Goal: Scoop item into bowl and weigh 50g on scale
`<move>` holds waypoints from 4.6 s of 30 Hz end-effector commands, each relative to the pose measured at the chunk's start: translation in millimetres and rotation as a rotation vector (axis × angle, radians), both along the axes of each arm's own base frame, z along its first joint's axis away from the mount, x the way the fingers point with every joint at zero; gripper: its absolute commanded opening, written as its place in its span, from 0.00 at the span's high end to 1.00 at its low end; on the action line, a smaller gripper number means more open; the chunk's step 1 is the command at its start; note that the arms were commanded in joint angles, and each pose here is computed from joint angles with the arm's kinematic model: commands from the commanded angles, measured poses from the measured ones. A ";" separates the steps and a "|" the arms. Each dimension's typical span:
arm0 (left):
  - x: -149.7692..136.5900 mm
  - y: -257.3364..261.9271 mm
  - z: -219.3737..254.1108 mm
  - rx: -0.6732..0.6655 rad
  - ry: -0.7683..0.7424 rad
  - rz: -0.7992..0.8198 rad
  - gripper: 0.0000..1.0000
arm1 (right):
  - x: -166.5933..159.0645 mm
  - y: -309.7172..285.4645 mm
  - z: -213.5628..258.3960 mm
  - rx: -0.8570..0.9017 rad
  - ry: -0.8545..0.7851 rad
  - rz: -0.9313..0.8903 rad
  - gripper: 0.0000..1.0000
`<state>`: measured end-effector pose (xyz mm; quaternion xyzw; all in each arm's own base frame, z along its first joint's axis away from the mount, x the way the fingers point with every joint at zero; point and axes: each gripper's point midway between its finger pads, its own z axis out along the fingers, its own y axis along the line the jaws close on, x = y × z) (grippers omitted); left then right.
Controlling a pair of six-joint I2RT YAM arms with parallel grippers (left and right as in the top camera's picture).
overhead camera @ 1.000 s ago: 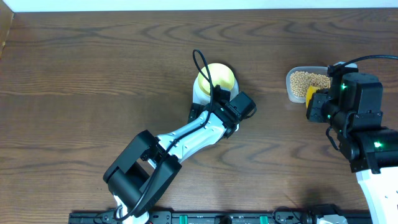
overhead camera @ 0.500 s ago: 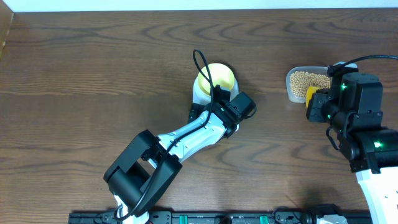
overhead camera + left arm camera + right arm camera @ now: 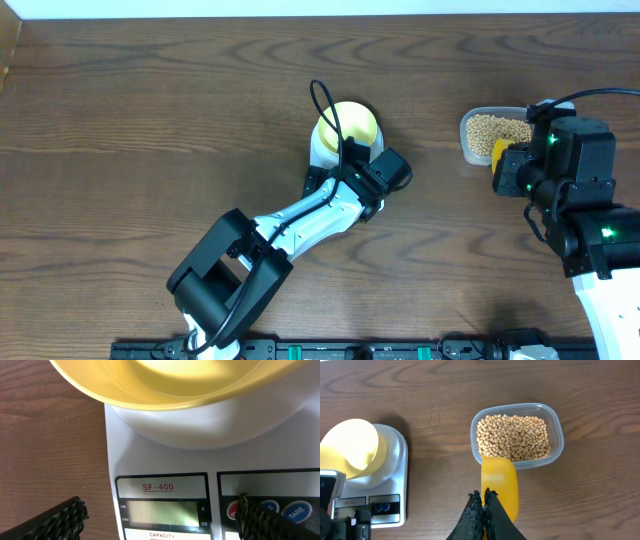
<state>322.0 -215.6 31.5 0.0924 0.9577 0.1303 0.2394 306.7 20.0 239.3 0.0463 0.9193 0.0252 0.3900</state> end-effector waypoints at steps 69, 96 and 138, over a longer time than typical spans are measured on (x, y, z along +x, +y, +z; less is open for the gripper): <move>-114.2 -18.1 104.4 -0.259 0.332 -0.642 0.02 | 0.5 -3.8 5.0 -0.035 -0.008 0.015 0.99; -30.7 55.9 110.8 -0.256 0.190 -0.418 0.02 | 1.0 -3.8 5.5 -0.048 -0.011 0.027 0.99; -59.9 49.9 122.3 -0.320 -0.079 -0.600 0.02 | 4.9 -3.4 9.7 -0.046 -0.034 0.026 0.99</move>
